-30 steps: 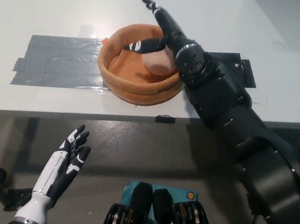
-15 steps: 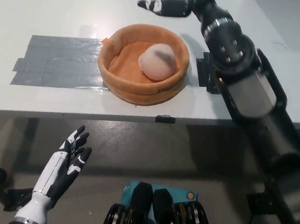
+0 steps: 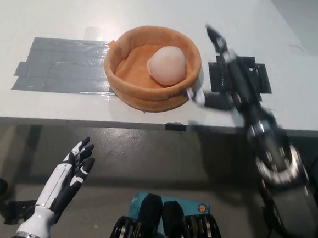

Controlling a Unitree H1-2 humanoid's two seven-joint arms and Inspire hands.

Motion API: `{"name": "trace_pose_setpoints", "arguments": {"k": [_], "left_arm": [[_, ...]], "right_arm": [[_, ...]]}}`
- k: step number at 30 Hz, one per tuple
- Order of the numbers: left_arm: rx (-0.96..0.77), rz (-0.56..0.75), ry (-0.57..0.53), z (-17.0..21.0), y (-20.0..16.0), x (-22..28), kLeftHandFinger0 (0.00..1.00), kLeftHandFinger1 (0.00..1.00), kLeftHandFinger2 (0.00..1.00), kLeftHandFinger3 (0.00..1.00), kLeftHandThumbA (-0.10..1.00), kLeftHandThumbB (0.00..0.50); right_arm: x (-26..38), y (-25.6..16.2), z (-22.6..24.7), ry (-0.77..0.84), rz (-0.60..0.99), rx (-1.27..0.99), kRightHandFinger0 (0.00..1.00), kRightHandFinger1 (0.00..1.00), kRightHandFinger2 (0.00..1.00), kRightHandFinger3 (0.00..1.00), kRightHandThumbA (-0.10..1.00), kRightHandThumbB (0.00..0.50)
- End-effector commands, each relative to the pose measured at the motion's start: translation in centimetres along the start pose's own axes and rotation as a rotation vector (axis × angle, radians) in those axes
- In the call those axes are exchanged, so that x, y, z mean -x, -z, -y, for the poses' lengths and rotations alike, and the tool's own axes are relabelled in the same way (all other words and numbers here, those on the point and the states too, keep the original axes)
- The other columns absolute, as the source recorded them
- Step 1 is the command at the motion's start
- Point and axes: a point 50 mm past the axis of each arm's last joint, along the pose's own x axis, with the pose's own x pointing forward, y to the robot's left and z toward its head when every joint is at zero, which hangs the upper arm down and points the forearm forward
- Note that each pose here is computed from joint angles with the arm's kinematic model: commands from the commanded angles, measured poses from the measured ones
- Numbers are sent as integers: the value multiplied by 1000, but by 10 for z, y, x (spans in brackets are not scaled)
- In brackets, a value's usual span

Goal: A person hands a emotional support dumpling to the robot which it grabs with its right hand and places in the soft place kept infront of it in the centre of the desk

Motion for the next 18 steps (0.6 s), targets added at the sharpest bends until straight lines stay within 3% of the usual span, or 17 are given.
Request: {"name": "trace_pose_setpoints", "arguments": {"k": [1, 6, 10, 11, 12, 13, 18], "left_arm": [[-6, 41, -32, -2, -2, 4, 1000, 1000, 1000, 1000, 884, 94], [-4, 32, -31, -4, 1, 3, 1000, 1000, 1000, 1000, 884, 84], [-1, 26, -30, -4, 4, 6, 1000, 1000, 1000, 1000, 866, 69], [0, 25, -25, -3, 4, 7, 1000, 1000, 1000, 1000, 858, 80], [2, 24, -21, -2, 4, 8, 1000, 1000, 1000, 1000, 855, 81], [3, 23, -18, -1, 5, 9, 1000, 1000, 1000, 1000, 852, 82], [4, 24, -26, -4, 4, 11, 1000, 1000, 1000, 1000, 837, 75]], "right_arm": [[147, -102, 44, 157, 471, -25, 1000, 1000, 1000, 1000, 943, 383], [155, -65, 34, 217, 373, -45, 1000, 1000, 1000, 1000, 955, 362], [163, -19, 22, 231, 203, -80, 1000, 1000, 1000, 1000, 822, 325], [166, -1, 17, 226, 145, -90, 1000, 1000, 1000, 1000, 632, 224], [170, 20, 12, 220, 82, -115, 1000, 1000, 1000, 1000, 771, 259], [173, 39, 7, 216, 29, -146, 1000, 1000, 1000, 1000, 814, 252], [175, 81, -6, 195, -94, -107, 1000, 1000, 1000, 1000, 872, 266]]}}
